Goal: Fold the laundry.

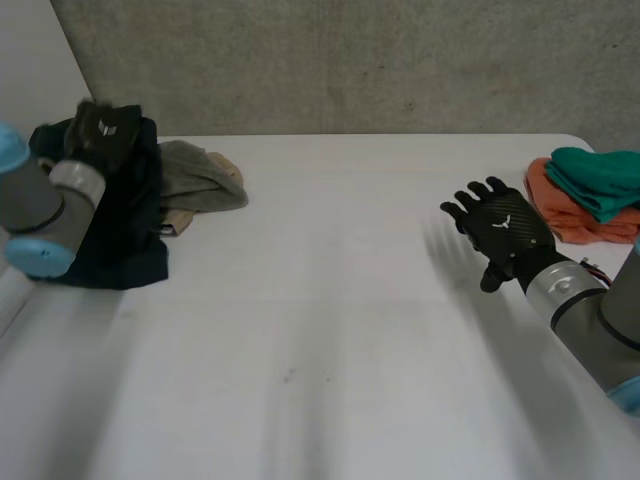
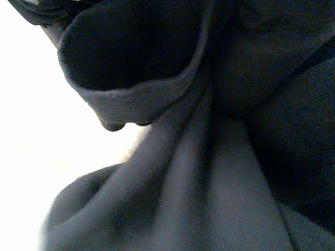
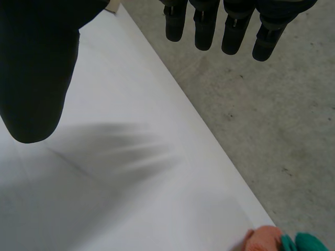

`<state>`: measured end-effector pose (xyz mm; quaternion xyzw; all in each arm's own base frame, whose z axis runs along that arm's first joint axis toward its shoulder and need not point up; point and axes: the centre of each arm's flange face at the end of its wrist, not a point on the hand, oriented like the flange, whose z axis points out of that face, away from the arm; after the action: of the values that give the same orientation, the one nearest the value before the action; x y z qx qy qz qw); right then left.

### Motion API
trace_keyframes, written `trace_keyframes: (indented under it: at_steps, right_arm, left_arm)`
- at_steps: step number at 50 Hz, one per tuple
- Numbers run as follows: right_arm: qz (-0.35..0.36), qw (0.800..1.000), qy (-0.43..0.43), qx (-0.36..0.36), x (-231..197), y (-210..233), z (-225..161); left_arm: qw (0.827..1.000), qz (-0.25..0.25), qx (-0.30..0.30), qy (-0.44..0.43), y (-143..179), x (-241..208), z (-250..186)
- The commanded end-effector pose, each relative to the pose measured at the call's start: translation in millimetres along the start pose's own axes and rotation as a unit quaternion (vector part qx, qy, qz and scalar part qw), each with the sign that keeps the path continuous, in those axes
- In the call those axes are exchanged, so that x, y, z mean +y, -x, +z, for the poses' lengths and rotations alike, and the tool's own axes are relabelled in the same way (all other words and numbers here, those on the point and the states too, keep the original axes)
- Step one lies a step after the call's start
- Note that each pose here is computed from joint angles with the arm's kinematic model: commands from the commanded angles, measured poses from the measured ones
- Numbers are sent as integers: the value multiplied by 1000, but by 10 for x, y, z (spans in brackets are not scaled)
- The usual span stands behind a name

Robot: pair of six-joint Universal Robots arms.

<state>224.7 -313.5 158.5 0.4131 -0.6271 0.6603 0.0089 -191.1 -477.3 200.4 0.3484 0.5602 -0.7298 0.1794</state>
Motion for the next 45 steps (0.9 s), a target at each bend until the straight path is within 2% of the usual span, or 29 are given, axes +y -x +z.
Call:
trace_keyframes:
  at_steps: [1, 2, 3, 6, 7, 10, 11, 14, 15, 19, 24, 27, 33, 38, 45]
  right_arm:
    - [-1, 1000, 0, 19, -49, -113, -80]
    - [1, 1000, -1, 20, -60, -120, -92]
    - [2, 1000, -3, 23, -74, -140, -102]
    - [1, 999, -7, 33, -122, -201, -151]
    - [2, 999, -6, 35, -121, -215, -161]
    - [3, 999, -8, 44, -153, -263, -196]
    - [4, 999, -8, 45, -157, -275, -206]
    - [18, 998, -4, 55, -156, -353, -238]
    - [23, 998, -2, 58, -151, -380, -245]
    - [58, 995, 10, 76, -70, -519, -266]
    - [88, 991, 18, 99, 27, -687, -270]
    - [90, 991, 17, 101, 25, -715, -264]
    - [85, 992, 3, 98, -36, -748, -225]
    - [75, 993, -9, 91, -103, -803, -156]
    - [111, 994, 12, -8, 79, -624, 98]
  left_arm:
    - [987, -63, -35, -141, 168, -1360, -318]
    - [984, -78, -30, -157, 149, -1513, -377]
    - [975, -116, -18, -188, 132, -1810, -516]
    - [957, -186, 12, -222, 61, -2164, -719]
    - [946, -221, 32, -237, -1, -2328, -828]
    - [932, -265, 63, -240, -146, -2439, -927]
    - [924, -290, 87, -233, -296, -2459, -984]
    - [916, -319, 131, -203, -618, -2390, -1064]
    - [911, -331, 166, -181, -889, -2347, -1152]
    - [895, -342, 250, -137, -1544, -2321, -1459]
    - [888, -335, 305, -84, -1902, -2156, -1708]
    - [886, -332, 316, -76, -1889, -2152, -1803]
    - [892, -339, 282, -105, -1457, -2384, -1848]
    - [910, -338, 228, -80, -1166, -2326, -1962]
    - [924, -330, 192, -28, -1082, -2118, -2226]
